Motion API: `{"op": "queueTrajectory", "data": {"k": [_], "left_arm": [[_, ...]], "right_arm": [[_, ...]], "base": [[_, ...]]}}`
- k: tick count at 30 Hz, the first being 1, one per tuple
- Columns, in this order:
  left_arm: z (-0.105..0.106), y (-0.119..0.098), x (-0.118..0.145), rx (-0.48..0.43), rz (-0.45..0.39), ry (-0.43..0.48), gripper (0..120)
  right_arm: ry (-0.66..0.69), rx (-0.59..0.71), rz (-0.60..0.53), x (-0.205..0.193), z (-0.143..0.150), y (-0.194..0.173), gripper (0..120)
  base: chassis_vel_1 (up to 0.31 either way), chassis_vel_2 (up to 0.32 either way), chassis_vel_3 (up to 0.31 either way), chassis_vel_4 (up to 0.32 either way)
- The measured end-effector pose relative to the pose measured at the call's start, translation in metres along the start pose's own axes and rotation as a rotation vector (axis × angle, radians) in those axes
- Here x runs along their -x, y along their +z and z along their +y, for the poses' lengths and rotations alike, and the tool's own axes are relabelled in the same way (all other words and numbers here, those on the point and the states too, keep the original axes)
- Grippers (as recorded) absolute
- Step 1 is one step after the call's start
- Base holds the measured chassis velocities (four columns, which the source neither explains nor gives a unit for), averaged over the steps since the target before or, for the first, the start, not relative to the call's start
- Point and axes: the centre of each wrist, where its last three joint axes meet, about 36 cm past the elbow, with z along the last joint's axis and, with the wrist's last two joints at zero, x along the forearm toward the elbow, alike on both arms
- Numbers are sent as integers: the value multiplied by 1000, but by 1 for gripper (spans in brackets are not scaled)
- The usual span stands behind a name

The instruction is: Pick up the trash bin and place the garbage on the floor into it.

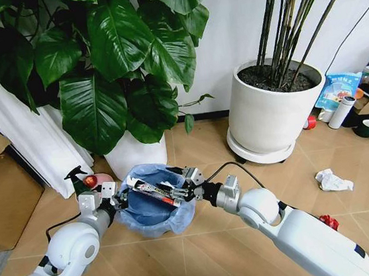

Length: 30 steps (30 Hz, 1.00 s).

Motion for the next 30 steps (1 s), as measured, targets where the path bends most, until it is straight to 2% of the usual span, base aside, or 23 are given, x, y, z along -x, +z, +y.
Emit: {"op": "queueTrajectory", "data": {"k": [4,8,24,29,30], "left_arm": [[1,-1,0,-2,-2,-2,0],[1,-1,-1,-4,-4,-4,0],[2,-2,-6,-9,-14,-9,0],[5,0,-7,-11,-13,-17,0],[4,1,-8,-13,-12,-19,0]], "right_arm": [[-57,-6,35,-5,5,8,92],[-68,-10,55,-8,7,14,100],[-57,-14,67,4,5,27,100],[55,15,50,4,-3,19,100],[127,28,55,1,-9,16,100]], "base": [[0,0,0,0],[0,0,0,0],[0,0,0,0],[0,0,0,0],[0,0,0,0]]}}
